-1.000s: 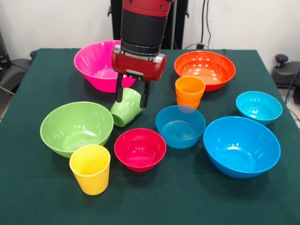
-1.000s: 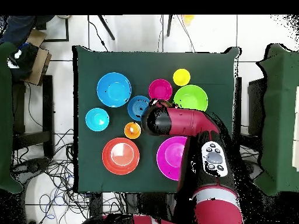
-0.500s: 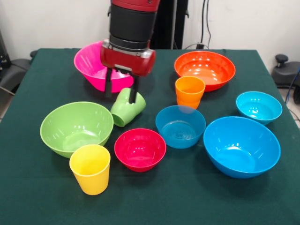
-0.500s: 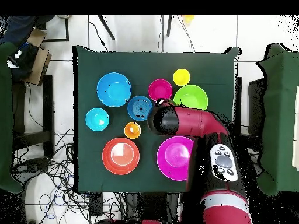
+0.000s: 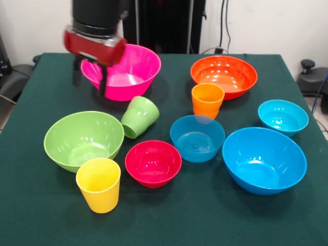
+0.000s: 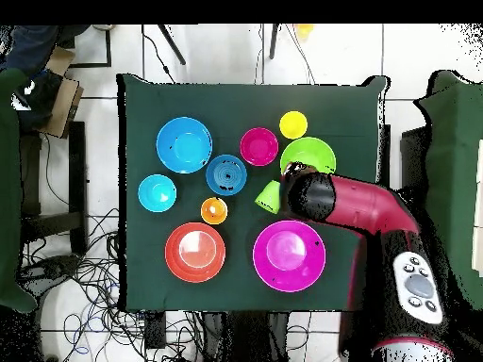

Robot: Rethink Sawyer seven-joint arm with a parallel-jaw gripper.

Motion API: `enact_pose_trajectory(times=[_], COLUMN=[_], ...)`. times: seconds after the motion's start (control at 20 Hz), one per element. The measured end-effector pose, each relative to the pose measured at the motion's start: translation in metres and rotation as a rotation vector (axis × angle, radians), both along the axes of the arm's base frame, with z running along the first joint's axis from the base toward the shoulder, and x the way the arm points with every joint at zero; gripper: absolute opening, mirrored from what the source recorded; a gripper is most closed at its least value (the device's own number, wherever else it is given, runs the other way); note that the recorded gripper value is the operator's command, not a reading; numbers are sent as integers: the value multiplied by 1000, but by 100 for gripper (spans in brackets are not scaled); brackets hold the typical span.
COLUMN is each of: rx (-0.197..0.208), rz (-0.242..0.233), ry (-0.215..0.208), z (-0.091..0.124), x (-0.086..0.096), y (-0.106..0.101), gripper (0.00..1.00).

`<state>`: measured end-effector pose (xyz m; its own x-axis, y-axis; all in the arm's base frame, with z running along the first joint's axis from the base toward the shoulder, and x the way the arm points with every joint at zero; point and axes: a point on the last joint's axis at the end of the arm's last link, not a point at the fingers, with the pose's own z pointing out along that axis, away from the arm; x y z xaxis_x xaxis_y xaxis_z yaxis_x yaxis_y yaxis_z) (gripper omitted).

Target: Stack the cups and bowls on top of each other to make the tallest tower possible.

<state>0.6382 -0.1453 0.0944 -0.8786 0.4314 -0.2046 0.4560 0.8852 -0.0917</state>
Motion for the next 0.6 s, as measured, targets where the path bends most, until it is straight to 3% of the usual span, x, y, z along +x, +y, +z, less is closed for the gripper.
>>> enact_pose_trajectory(times=[0.25, 0.6], rx=[-16, -23], rz=[-36, -30], ry=[6, -5], z=[8, 12], x=[-7, -7], y=[-37, -43], gripper=[100, 100])
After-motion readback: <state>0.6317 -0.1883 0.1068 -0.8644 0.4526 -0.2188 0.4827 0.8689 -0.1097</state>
